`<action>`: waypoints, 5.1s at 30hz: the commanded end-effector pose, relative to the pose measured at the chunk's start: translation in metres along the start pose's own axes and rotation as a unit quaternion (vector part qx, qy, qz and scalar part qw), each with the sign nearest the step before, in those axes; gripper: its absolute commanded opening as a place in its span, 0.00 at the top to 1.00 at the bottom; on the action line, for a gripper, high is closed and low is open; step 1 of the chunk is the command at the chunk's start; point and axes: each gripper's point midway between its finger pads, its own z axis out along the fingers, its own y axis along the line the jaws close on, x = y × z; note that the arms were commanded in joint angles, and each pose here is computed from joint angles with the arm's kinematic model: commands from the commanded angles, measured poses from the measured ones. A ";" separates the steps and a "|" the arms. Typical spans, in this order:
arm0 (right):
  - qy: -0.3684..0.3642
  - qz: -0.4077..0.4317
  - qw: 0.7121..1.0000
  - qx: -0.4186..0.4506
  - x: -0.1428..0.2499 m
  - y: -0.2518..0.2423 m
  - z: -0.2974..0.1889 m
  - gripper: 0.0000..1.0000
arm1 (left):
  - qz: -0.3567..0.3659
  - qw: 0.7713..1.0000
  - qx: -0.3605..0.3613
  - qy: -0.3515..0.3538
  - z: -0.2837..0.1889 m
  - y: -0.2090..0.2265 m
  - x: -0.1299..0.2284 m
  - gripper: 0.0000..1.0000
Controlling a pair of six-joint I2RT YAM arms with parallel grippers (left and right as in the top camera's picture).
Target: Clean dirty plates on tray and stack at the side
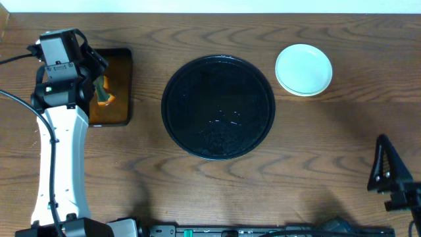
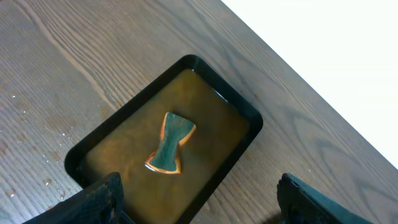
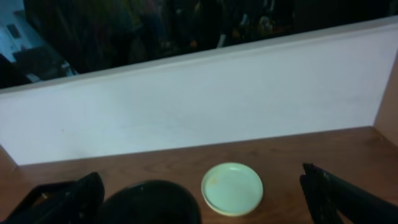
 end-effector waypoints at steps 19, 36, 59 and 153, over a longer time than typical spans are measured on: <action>0.277 -0.106 0.950 0.099 0.139 -0.059 -0.050 0.01 | -0.005 1.000 -0.004 0.003 0.003 0.001 0.002 0.20; 0.041 -0.121 0.987 0.100 0.167 -0.056 0.047 0.01 | -0.005 1.000 -0.004 0.003 0.003 0.001 0.002 0.20; -0.147 -0.113 0.974 0.130 0.213 -0.087 0.100 0.01 | -0.005 1.000 -0.004 0.003 0.003 0.001 0.002 0.20; 0.003 -0.077 0.995 0.064 0.286 -0.081 0.114 0.01 | 0.265 0.958 0.109 0.027 0.024 0.079 0.217 0.20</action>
